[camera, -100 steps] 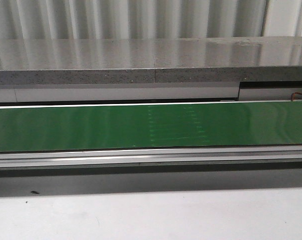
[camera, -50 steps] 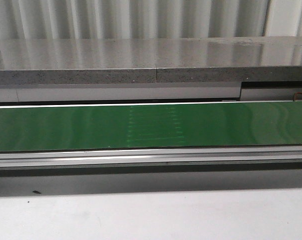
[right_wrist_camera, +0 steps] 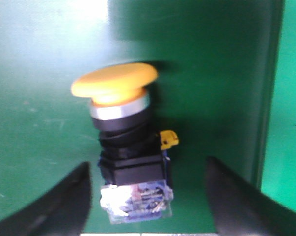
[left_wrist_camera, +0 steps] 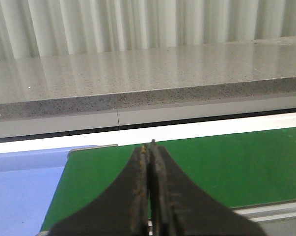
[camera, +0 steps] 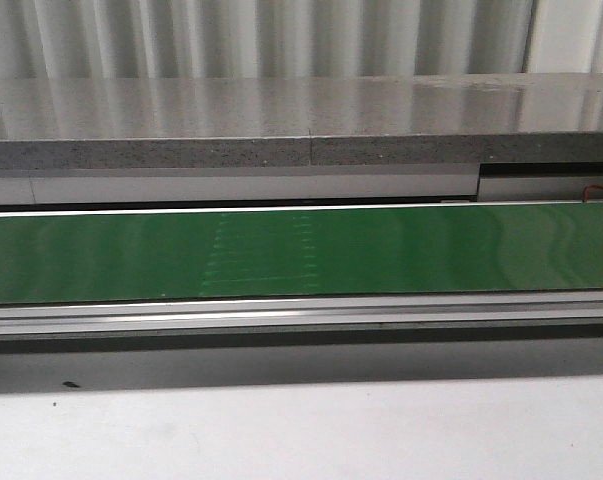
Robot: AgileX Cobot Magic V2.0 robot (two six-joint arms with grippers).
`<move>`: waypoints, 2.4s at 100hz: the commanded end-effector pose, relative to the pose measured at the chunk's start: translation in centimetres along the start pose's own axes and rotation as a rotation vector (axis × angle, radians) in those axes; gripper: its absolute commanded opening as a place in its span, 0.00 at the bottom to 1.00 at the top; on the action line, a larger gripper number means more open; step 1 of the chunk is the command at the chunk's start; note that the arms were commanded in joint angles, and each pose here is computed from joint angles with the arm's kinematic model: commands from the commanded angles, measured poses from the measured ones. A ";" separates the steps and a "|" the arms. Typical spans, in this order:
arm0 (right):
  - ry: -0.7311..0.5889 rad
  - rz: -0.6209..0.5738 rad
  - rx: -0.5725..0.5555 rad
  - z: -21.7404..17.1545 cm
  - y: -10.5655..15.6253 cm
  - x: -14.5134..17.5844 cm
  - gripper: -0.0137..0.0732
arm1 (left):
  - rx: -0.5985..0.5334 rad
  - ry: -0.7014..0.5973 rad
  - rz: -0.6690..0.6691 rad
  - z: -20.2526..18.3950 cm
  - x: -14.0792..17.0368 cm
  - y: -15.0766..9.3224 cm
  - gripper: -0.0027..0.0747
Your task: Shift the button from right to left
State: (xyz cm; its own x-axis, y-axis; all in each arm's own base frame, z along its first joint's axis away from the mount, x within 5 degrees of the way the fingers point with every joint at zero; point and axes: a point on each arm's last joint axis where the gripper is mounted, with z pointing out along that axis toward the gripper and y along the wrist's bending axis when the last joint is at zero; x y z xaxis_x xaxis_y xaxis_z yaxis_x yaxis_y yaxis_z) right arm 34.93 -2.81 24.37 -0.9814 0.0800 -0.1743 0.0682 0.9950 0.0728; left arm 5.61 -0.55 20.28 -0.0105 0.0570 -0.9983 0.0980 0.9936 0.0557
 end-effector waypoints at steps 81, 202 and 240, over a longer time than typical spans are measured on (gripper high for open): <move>-0.577 -0.138 -0.062 -13.2 2.9 8.9 0.08 | 0.001 -0.068 -0.005 -0.1 0.5 -0.1 0.01; -1.266 -0.146 0.001 -9.3 1.5 28.5 0.08 | -0.001 -0.097 -0.005 -0.1 0.2 0.0 0.01; -1.302 -0.144 0.003 -9.5 1.4 28.7 0.08 | 0.012 -0.044 -0.050 -0.5 -4.5 0.1 0.01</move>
State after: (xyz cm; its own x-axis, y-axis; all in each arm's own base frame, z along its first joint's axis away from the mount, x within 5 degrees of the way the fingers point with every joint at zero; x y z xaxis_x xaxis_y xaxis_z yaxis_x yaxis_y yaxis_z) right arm 5.04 0.48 27.29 -0.1855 -0.0296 -0.9822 -0.0354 0.9991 -0.0234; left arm 5.41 -0.58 21.43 -0.0111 0.0153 -0.9998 0.1033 0.9945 0.0141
